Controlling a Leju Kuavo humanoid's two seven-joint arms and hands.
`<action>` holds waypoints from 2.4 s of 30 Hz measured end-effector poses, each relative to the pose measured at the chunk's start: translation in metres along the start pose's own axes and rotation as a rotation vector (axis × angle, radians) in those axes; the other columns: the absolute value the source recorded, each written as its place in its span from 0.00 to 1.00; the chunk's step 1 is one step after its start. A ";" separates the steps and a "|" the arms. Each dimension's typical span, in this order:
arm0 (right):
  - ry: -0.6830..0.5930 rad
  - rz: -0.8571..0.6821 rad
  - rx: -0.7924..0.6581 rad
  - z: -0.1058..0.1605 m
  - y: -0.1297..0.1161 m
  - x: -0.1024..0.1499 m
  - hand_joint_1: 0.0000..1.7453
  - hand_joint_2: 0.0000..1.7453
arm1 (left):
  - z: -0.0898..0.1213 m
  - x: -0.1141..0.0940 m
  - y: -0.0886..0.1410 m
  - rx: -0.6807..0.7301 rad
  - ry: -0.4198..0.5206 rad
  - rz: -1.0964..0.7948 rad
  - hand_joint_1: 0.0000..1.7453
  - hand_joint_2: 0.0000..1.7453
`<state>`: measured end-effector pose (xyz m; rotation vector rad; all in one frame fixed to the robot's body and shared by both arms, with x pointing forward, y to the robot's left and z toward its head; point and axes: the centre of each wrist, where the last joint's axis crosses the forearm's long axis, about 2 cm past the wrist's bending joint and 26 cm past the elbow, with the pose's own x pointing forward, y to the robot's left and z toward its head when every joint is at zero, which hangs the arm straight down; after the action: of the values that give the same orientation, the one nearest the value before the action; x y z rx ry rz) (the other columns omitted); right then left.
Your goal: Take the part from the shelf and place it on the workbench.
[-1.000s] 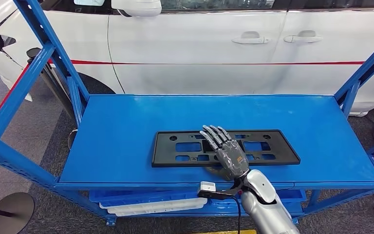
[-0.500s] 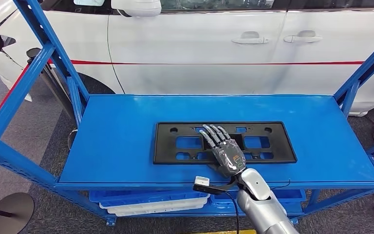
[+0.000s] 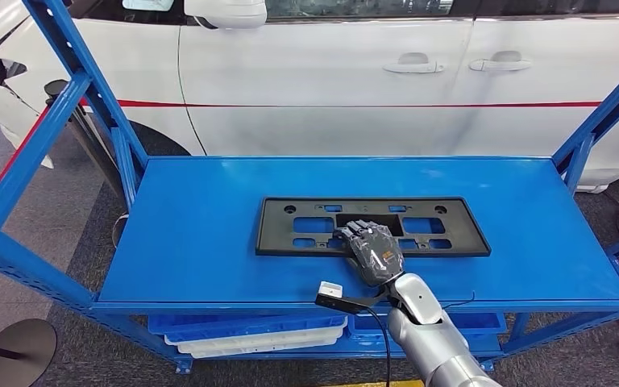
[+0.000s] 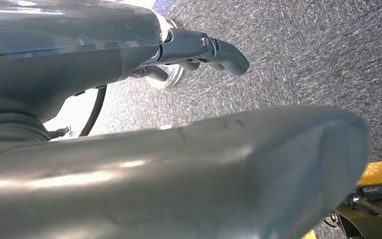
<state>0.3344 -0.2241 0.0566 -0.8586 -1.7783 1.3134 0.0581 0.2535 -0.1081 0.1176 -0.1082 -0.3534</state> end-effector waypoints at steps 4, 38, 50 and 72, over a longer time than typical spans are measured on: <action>0.002 -0.025 -0.041 0.000 -0.001 0.000 1.00 1.00 | 0.000 0.000 0.000 0.001 -0.001 0.000 0.00 0.00; -0.705 -1.715 -1.047 -0.017 -0.209 0.036 1.00 1.00 | 0.002 0.002 -0.012 0.009 -0.342 0.158 0.00 0.00; -0.709 -1.735 -1.028 -0.023 -0.216 0.042 1.00 1.00 | 0.003 0.003 -0.013 0.015 -0.197 0.216 0.00 0.00; -0.724 -1.696 -1.081 -0.012 -0.211 0.048 1.00 1.00 | 0.003 0.007 -0.017 -0.050 -0.174 0.185 0.00 0.00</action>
<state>0.3044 -0.2300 0.2708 0.8682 -2.5589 -0.6279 0.0586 0.2352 -0.1065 0.0272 -0.2799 -0.1814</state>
